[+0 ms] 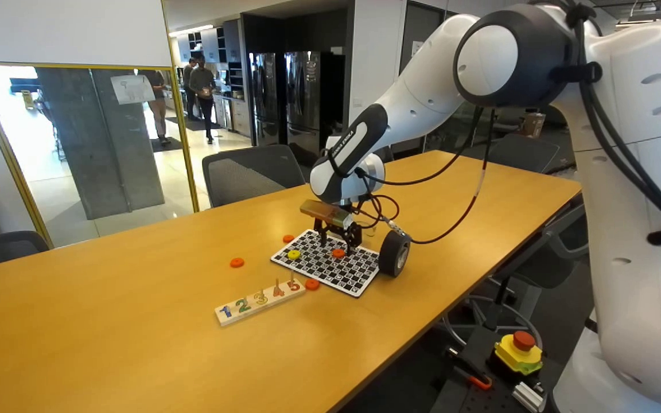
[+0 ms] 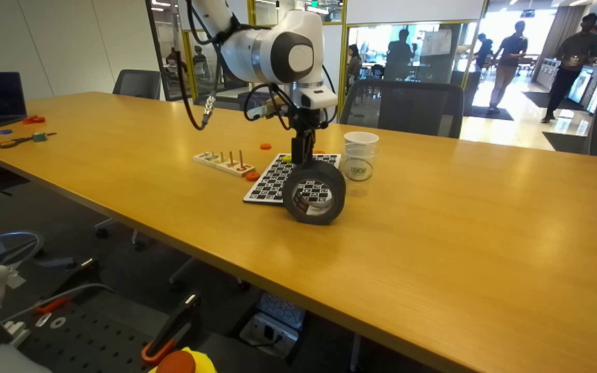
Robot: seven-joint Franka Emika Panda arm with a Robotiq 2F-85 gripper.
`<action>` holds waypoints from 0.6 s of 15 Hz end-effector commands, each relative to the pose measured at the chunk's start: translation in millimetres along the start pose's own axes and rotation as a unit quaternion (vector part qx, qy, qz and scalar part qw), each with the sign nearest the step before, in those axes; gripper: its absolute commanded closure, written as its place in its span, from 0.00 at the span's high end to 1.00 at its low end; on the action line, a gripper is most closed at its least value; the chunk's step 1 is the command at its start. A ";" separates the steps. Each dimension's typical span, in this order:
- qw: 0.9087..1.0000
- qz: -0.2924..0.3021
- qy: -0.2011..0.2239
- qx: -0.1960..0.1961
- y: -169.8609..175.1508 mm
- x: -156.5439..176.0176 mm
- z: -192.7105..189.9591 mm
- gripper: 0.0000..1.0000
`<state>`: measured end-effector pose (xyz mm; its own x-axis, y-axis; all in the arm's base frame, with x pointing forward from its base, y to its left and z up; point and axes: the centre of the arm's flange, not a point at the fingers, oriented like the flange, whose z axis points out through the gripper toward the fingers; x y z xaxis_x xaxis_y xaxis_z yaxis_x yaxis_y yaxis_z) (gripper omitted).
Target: Put the yellow circles into the white cup and the orange circles into the transparent cup.
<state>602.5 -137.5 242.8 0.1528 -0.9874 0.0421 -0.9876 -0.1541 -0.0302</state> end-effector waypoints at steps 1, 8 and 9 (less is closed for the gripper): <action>1.000 0.003 -0.004 0.007 -13.5 17.1 3.6 1.00; 1.000 0.001 -0.007 0.005 -16.8 23.3 8.9 1.00; 1.000 -0.001 -0.010 0.005 -16.6 23.1 8.8 1.00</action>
<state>613.9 -154.2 231.3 0.1424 -0.9887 0.0477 -0.9893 -0.1437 -0.0268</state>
